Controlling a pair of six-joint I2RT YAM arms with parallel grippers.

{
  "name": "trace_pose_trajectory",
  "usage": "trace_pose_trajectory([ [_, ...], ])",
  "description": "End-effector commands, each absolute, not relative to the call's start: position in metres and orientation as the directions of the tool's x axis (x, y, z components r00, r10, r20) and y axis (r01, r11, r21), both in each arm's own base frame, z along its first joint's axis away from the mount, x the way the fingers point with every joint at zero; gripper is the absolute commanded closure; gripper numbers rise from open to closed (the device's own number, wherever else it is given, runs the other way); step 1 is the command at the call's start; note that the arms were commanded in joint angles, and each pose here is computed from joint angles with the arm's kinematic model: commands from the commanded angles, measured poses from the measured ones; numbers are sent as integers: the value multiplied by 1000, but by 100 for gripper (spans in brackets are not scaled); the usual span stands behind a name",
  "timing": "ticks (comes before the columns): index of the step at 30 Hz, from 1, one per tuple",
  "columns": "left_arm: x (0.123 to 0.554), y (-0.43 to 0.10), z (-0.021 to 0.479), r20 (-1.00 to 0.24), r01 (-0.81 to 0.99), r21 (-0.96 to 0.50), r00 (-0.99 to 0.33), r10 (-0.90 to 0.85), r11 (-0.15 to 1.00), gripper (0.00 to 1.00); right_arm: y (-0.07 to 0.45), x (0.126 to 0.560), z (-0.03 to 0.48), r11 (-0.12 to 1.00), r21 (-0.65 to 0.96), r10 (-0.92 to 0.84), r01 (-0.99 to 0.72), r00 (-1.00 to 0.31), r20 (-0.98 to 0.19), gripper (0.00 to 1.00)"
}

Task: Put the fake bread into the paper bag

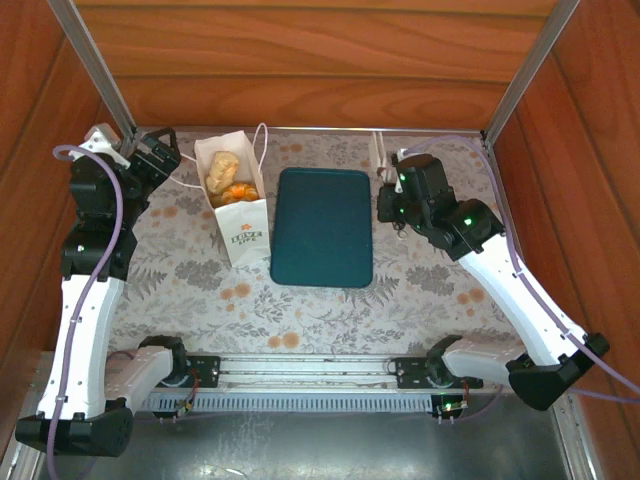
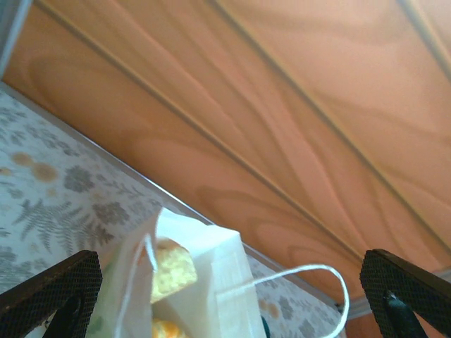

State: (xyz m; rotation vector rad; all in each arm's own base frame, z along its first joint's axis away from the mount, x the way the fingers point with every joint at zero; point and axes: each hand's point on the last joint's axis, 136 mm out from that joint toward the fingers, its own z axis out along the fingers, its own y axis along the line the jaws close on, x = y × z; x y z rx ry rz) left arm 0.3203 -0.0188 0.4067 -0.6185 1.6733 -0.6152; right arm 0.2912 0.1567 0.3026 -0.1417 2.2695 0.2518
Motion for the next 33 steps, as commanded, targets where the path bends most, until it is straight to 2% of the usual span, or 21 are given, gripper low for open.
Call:
trace_pose_trajectory([
  [1, 311, 14, 394, -746, -244, -615, -130, -654, 750, 0, 138, 303, 297, 981, 163, 60, -105, -633, -772, 72],
  [7, 301, 62, 360, -754, -456, -544, -103, -649, 704, 0, 110, 315, 234, 981, 192, 137, 4, -715, -686, 72],
  [14, 287, 102, 289, -705, -633, -490, -116, -699, 600, 0, 89, 330, 165, 967, 238, 220, 92, -773, -595, 71],
  [23, 309, 85, 235, -691, -559, -428, -304, -656, 710, 0, 93, 341, 106, 957, 271, 227, 100, -841, -491, 68],
  [30, 317, 77, 206, -670, -526, -427, -361, -648, 735, 0, 93, 340, 61, 958, 255, 229, 132, -888, -400, 67],
  [33, 317, 75, 200, -668, -521, -426, -371, -645, 740, 0, 95, 335, 46, 957, 253, 229, 144, -909, -349, 63],
])
